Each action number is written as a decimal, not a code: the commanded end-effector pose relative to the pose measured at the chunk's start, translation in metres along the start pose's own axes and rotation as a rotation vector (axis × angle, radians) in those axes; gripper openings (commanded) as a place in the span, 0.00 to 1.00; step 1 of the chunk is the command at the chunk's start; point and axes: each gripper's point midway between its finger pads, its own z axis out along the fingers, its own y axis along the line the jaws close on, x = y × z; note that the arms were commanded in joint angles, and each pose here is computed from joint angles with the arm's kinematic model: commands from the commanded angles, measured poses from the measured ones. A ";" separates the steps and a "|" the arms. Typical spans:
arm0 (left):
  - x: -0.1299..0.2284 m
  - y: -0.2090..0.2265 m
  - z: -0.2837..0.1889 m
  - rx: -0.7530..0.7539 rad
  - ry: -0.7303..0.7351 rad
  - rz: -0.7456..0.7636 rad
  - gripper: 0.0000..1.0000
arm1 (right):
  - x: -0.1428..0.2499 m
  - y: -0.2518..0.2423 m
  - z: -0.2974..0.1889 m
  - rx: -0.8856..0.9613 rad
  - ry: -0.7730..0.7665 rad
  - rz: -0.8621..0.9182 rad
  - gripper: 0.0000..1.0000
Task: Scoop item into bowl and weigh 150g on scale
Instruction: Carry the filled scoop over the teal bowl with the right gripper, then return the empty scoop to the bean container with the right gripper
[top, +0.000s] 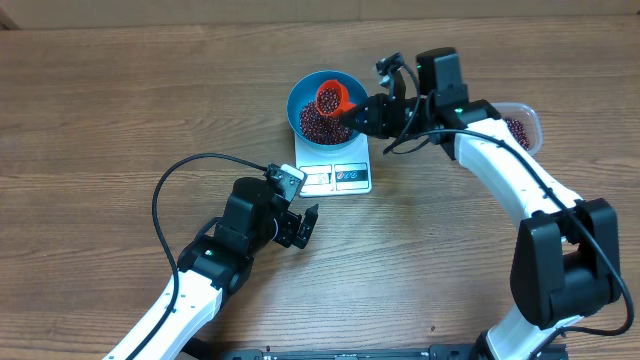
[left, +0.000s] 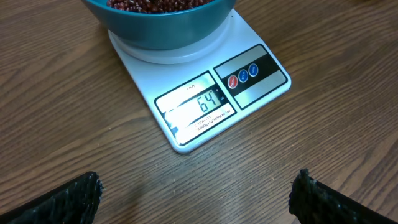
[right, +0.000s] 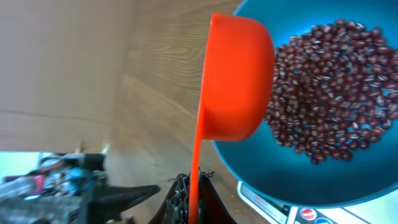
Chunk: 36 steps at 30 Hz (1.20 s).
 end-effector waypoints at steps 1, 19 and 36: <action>0.002 0.002 0.002 -0.011 0.008 -0.006 1.00 | -0.019 -0.004 0.001 0.132 -0.067 -0.066 0.04; 0.002 0.002 0.002 -0.011 0.008 -0.006 1.00 | -0.039 0.000 -0.027 0.885 -0.025 -0.649 0.04; 0.002 0.002 0.002 -0.011 0.008 -0.006 1.00 | -0.032 0.018 -0.033 1.023 -0.002 -0.783 0.04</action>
